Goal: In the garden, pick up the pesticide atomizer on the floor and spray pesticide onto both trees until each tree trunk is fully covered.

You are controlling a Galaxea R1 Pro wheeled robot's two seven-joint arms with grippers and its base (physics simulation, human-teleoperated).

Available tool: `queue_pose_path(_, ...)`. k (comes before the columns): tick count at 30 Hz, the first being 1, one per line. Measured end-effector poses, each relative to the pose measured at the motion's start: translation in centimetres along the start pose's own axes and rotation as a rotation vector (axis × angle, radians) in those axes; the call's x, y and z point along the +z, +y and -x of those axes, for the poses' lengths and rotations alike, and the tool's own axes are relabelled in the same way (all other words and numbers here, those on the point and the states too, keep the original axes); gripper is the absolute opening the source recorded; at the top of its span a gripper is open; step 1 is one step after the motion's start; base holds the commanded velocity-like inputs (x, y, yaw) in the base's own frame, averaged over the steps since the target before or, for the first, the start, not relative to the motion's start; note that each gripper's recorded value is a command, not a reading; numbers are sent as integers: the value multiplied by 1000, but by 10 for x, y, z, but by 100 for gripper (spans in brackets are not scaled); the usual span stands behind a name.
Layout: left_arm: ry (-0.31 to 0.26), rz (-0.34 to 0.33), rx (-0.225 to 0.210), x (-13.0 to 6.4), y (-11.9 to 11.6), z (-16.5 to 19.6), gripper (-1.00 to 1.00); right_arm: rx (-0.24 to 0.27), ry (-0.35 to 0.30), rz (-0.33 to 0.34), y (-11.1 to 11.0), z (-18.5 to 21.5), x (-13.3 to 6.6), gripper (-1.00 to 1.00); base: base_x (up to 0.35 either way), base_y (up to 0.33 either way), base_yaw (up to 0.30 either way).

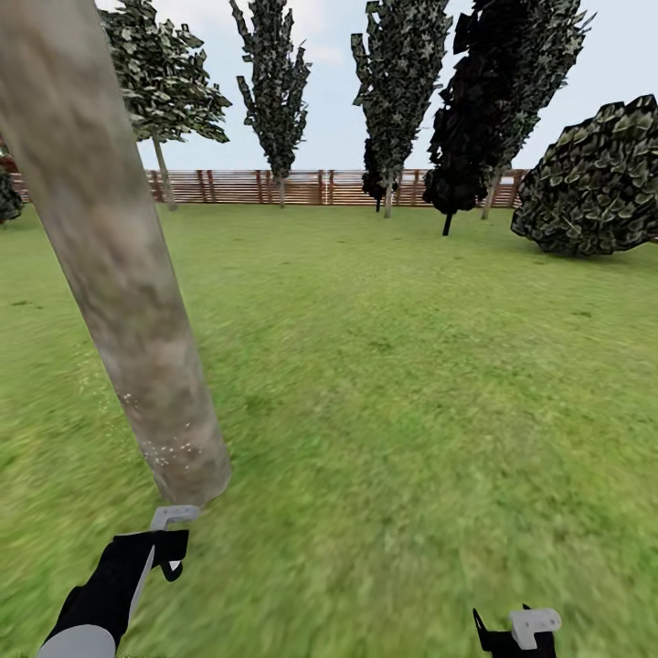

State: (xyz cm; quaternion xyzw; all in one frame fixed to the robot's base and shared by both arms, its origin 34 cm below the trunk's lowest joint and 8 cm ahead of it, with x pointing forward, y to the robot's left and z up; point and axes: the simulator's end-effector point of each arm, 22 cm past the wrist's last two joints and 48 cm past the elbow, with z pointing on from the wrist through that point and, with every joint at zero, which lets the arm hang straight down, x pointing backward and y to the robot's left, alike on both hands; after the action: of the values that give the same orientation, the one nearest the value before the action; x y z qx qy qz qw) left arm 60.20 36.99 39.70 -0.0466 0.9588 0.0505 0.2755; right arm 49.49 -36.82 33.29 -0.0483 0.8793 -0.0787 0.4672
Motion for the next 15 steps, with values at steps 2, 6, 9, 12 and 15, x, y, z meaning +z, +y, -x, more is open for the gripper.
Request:
queue_pose_path(2,0,0,0,0,0,0,-100,0,0,1,0,0,0,100,75,-243,278)
queue_pose_path(6,1,0,0,0,0,0,-100,0,0,1,0,0,0,100,-54,-248,278)
queue_pose_path(9,1,0,0,0,0,0,-100,0,0,1,0,0,0,100,-99,-166,278)
queue_pose_path(12,-1,2,0,0,1,1,-100,0,0,1,0,0,0,100,-22,-26,278)
queue_pose_path(15,-28,12,-1,-5,7,14,-100,0,0,1,0,0,0,100,-2,-3,278)
